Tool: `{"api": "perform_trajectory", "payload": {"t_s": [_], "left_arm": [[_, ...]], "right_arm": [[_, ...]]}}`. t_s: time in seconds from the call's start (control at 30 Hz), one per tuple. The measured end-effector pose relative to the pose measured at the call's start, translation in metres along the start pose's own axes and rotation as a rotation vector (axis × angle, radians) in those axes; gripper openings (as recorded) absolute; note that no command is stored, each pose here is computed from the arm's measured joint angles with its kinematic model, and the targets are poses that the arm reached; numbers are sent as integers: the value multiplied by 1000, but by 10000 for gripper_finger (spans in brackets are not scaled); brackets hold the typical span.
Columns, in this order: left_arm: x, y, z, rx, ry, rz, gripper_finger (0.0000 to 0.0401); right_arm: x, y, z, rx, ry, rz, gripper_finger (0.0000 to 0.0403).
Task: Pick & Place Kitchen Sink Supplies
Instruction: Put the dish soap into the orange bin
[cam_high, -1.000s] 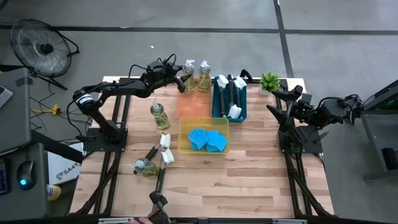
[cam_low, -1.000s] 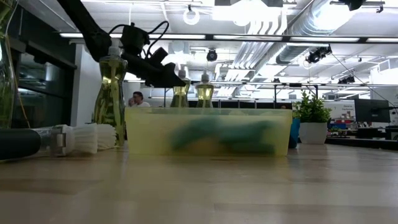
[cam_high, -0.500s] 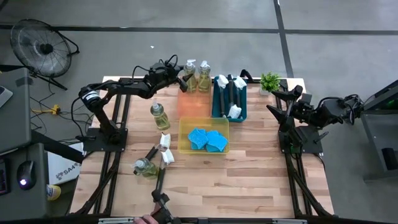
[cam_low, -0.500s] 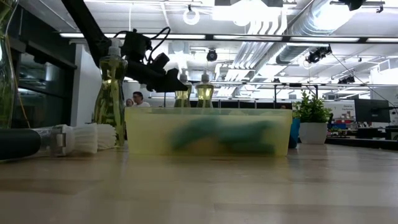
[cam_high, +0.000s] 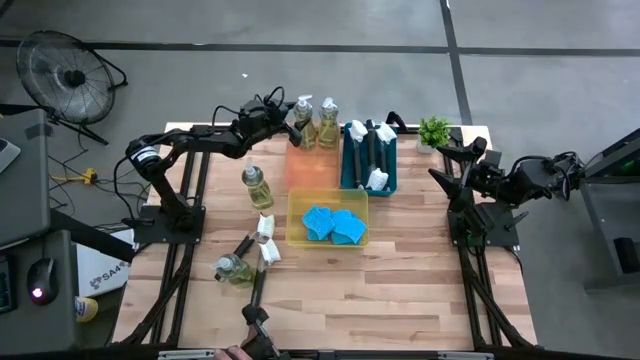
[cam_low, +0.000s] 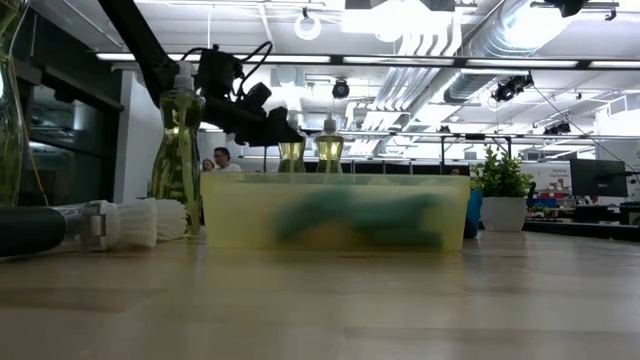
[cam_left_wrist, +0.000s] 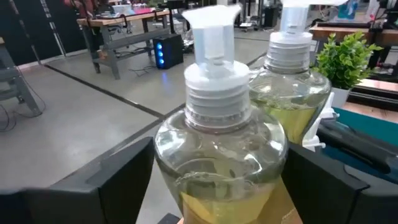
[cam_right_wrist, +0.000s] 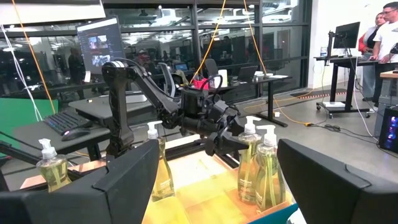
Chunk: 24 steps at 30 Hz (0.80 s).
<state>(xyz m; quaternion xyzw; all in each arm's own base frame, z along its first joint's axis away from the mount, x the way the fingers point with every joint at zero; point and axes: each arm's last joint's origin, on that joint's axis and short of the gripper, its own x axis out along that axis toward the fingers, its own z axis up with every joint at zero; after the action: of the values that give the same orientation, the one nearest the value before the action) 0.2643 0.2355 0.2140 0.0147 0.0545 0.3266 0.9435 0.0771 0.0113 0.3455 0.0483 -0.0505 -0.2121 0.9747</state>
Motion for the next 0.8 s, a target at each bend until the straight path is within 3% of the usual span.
{"api": "perform_trajectory", "payload": {"t_s": [0.4, 0.57, 0.8], "left_arm": [[-21, 2, 36, -11, -71, 19, 351], [-44, -2, 63, -5, -99, 41, 351], [-89, -18, 98, 17, -96, -16, 351]], "right_arm": [[0, 0, 0, 0, 0, 0, 321], [0, 0, 0, 0, 0, 0, 321], [0, 0, 0, 1, 0, 0, 321]]}}
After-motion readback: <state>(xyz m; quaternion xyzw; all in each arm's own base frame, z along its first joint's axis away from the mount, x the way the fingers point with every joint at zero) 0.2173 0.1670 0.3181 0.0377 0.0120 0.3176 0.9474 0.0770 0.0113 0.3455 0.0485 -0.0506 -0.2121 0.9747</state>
